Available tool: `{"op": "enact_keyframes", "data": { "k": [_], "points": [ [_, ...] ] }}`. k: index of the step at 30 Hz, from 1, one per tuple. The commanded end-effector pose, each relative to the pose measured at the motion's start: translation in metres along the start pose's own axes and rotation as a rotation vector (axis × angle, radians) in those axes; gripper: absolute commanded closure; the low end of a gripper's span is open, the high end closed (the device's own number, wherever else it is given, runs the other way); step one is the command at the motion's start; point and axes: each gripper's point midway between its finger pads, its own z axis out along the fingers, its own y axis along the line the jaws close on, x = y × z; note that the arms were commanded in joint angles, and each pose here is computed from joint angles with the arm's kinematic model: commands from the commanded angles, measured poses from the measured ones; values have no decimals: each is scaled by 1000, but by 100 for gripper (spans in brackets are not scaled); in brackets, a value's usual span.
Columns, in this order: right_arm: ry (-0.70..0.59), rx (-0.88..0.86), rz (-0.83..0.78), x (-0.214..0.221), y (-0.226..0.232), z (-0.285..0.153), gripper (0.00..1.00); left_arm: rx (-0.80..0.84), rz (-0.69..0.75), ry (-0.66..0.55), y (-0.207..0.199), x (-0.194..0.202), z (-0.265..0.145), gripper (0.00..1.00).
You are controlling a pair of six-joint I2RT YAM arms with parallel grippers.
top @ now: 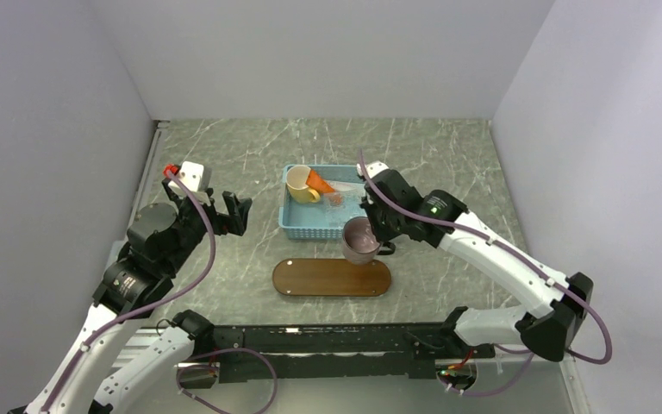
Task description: Prepare toiletry sets of a toothbrush and toothpaste on the tray
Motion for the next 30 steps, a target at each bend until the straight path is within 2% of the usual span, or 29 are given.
{"op": "enact_keyframes", "data": {
  "k": [1,11,30],
  "points": [
    [-23,-27,16,12,-1,-9,100,-12,-6,-12,2,-3,2,1],
    [34,-38,63,49,0,14,100,-14,-3,-7,2,-2,2,1],
    [11,18,121,71,-10,42,100,-13,-3,0,2,0,4,1]
  ]
}}
